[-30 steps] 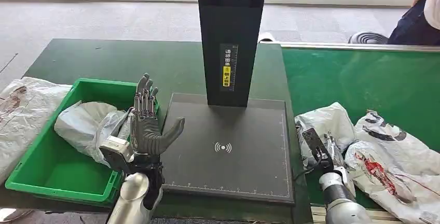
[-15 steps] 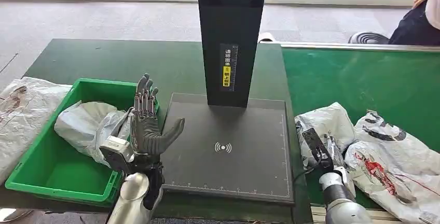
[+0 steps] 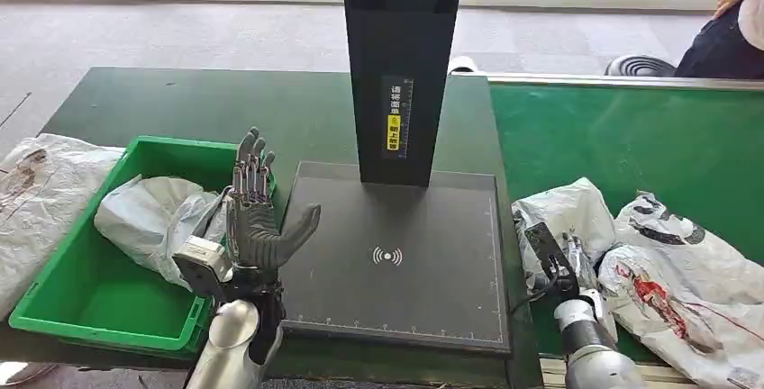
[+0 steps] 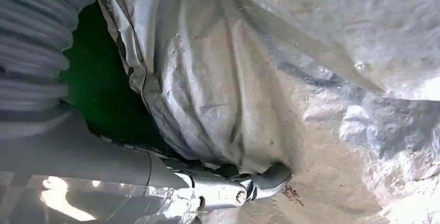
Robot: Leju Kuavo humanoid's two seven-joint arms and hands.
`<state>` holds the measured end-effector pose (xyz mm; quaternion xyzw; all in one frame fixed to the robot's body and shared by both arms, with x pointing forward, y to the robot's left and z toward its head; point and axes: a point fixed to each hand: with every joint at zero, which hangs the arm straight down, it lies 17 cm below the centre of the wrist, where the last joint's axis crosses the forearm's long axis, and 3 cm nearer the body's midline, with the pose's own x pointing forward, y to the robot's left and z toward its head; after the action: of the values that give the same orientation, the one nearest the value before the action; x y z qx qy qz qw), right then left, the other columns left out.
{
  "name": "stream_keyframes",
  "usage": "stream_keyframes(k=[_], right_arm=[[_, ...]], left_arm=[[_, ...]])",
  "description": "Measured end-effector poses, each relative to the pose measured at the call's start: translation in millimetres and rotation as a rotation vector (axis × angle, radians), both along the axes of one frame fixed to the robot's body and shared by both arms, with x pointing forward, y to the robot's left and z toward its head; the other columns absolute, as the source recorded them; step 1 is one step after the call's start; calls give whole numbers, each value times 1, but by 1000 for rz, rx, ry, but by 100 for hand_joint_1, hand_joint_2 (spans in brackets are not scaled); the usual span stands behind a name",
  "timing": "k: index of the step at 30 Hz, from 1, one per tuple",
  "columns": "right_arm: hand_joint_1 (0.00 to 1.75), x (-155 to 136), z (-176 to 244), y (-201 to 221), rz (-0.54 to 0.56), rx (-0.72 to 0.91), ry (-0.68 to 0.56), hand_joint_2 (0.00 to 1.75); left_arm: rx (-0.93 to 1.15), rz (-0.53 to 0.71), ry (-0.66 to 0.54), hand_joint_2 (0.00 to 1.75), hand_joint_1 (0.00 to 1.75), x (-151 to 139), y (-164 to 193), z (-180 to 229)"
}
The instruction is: Moved the parcel from conveyor to table for the left to box.
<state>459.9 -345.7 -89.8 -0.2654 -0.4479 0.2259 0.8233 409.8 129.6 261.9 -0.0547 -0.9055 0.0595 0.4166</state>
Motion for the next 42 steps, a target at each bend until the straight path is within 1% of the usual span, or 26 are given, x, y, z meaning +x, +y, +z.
stream_keyframes(k=[19, 20, 21, 22, 25, 41, 42], right_arm=[[0, 0, 0, 0, 0, 0, -1, 175], [175, 1, 2, -1, 0, -5, -16, 175], [140, 3, 5, -1, 2, -13, -38, 175], [0, 4, 8, -1, 4, -19, -57, 175], [0, 4, 10, 1, -4, -26, -77, 175], [0, 4, 10, 3, -11, -20, -80, 175], [16, 4, 10, 4, -11, -20, -80, 175]], left_arm=[[0, 0, 0, 175, 0, 0, 0, 0], [1, 8, 1, 175, 0, 0, 1, 0], [5, 26, 3, 175, 0, 1, 3, -1], [7, 35, 4, 175, 0, 1, 5, -1], [3, 55, 8, 175, 0, 2, 8, -1], [2, 60, 9, 175, 0, 2, 9, -2], [2, 60, 9, 175, 0, 2, 9, -2]])
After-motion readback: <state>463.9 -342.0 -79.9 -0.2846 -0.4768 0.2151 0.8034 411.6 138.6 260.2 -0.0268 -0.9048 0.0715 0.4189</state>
